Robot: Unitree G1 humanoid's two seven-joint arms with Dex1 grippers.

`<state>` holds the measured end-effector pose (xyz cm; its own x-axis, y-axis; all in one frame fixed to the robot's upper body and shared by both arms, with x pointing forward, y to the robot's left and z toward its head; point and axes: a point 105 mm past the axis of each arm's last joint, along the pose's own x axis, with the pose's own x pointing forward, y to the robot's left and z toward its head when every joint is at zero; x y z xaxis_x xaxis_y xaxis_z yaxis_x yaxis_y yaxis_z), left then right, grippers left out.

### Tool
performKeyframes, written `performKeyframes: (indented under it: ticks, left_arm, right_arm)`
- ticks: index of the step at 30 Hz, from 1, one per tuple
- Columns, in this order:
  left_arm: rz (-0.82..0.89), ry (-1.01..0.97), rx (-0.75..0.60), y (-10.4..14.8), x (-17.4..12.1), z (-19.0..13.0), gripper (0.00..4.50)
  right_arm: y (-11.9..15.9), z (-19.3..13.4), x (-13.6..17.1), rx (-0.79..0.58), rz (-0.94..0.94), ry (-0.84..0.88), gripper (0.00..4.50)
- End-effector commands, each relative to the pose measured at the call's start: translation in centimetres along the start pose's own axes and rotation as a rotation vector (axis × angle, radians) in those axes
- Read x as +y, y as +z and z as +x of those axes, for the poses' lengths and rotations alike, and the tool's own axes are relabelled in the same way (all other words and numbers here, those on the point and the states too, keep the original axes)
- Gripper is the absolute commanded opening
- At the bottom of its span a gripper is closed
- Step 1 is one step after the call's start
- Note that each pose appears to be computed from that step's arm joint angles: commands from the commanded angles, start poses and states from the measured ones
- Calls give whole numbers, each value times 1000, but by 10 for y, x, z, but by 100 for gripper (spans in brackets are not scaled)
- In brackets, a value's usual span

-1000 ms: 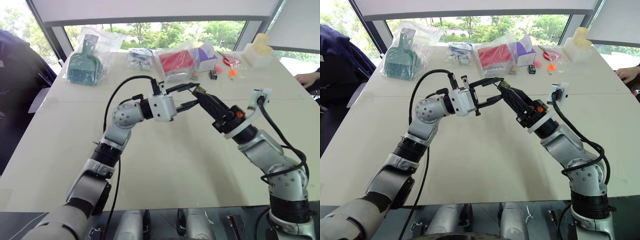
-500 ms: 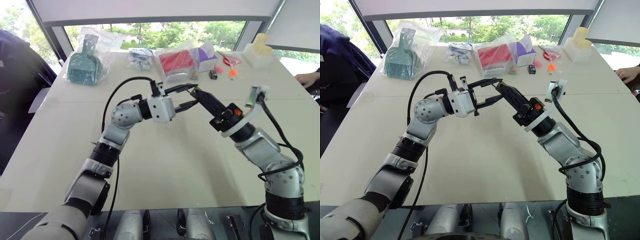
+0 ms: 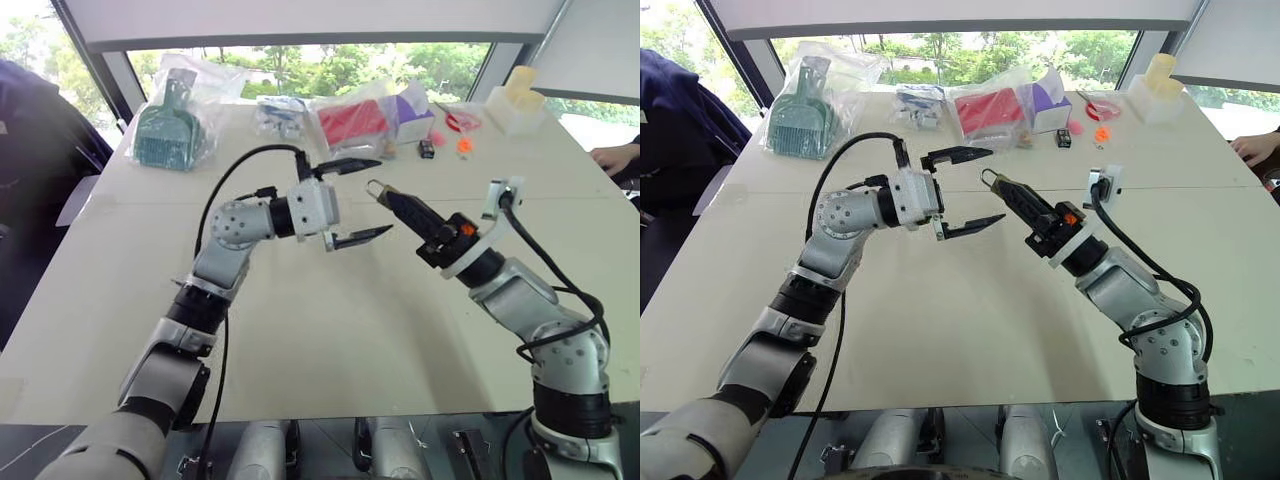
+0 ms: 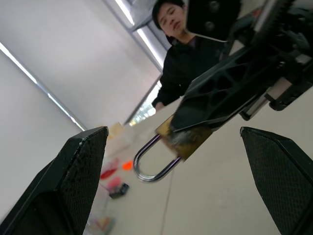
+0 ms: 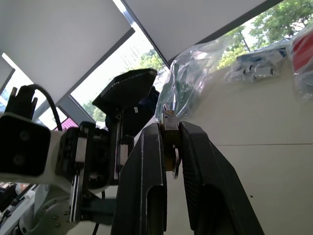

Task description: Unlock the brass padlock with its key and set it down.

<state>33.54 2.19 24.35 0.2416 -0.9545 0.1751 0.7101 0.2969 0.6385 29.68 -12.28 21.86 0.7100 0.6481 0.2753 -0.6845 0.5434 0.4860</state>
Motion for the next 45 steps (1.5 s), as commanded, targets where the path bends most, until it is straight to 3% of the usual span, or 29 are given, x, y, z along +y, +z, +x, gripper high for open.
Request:
performKeyframes:
  ticks: [1, 14, 45]
  left_arm:
    - [-55, 74, 0, 12, 27, -9, 447]
    - [-27, 66, 45, -4, 35, -7, 447]
    - [28, 79, 11, -9, 39, 10, 447]
  right_arm:
    - [11, -5, 1, -30, -33, 6, 0]
    - [9, -4, 13, -20, -34, 52, 0]
    - [-10, 0, 21, 10, 26, 53, 0]
